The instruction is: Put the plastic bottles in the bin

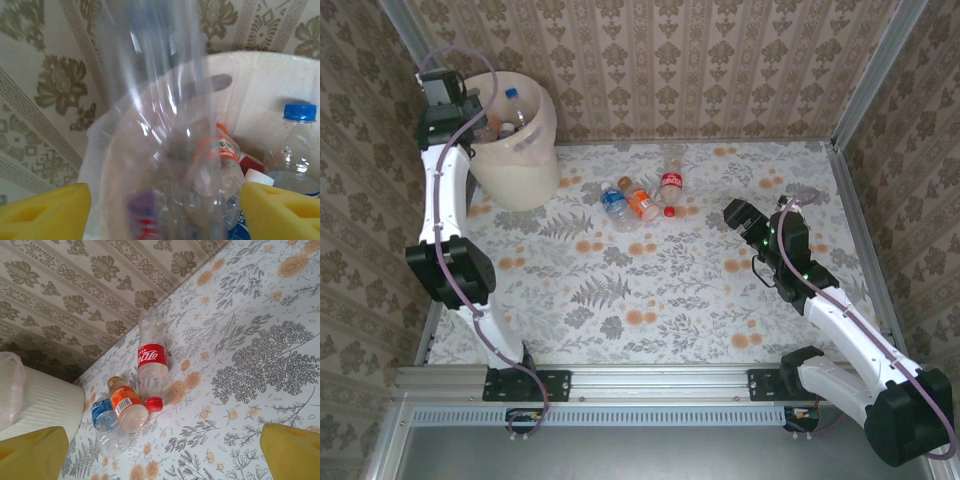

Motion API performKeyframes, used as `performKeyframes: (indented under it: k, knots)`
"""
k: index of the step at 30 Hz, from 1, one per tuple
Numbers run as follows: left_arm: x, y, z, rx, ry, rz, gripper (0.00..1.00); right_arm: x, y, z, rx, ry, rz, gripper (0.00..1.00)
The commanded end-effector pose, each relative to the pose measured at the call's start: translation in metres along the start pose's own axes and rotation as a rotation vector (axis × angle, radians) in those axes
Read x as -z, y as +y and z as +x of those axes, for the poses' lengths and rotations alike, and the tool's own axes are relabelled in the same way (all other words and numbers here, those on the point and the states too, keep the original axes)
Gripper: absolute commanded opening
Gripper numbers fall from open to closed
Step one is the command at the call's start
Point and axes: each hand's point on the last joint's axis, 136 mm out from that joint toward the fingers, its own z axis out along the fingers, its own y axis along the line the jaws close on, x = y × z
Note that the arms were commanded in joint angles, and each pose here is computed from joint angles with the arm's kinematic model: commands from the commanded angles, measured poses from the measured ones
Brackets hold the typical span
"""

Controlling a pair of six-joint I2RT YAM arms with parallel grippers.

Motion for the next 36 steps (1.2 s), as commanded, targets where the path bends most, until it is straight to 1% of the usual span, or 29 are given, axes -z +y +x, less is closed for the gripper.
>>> performKeyframes:
  k: [1, 6, 13, 16, 19, 21, 23, 29, 32, 34, 36]
  knots:
    - [0.013, 0.006, -0.012, -0.022, -0.015, -0.034, 0.84, 0.003, -0.007, -0.003, 0.014, -0.017, 0.024, 1.00]
    - [0.028, -0.003, -0.019, -0.026, -0.035, -0.012, 0.89, 0.003, -0.008, -0.003, 0.013, -0.018, 0.029, 1.00]
    - [0.057, -0.034, -0.026, -0.052, -0.066, 0.059, 0.96, 0.002, -0.011, -0.004, 0.009, -0.022, 0.041, 1.00]
    - [0.073, -0.054, -0.026, -0.051, -0.074, 0.130, 0.98, 0.002, -0.012, -0.004, 0.005, -0.023, 0.040, 1.00]
    - [0.089, -0.083, -0.019, -0.033, -0.062, 0.238, 0.99, 0.002, -0.013, -0.003, 0.003, -0.020, 0.040, 1.00]
    - [0.100, -0.107, -0.007, -0.013, -0.037, 0.325, 1.00, 0.002, -0.014, -0.002, 0.002, -0.018, 0.043, 1.00]
    - [0.110, -0.128, 0.007, 0.010, -0.012, 0.377, 1.00, 0.001, -0.015, -0.001, 0.001, -0.017, 0.046, 1.00]
    - [0.134, -0.182, 0.060, 0.100, 0.074, 0.474, 1.00, 0.000, -0.016, -0.001, 0.042, -0.002, 0.058, 1.00]
    - [0.141, -0.198, 0.085, 0.125, 0.103, 0.482, 1.00, 0.001, -0.015, 0.000, 0.078, 0.012, 0.064, 1.00]
    - [0.138, -0.202, 0.107, 0.151, 0.144, 0.462, 1.00, 0.002, -0.016, 0.000, 0.096, 0.013, 0.068, 1.00]
    - [0.130, -0.207, 0.135, 0.191, 0.205, 0.450, 1.00, 0.002, -0.017, 0.001, 0.107, 0.012, 0.068, 1.00]
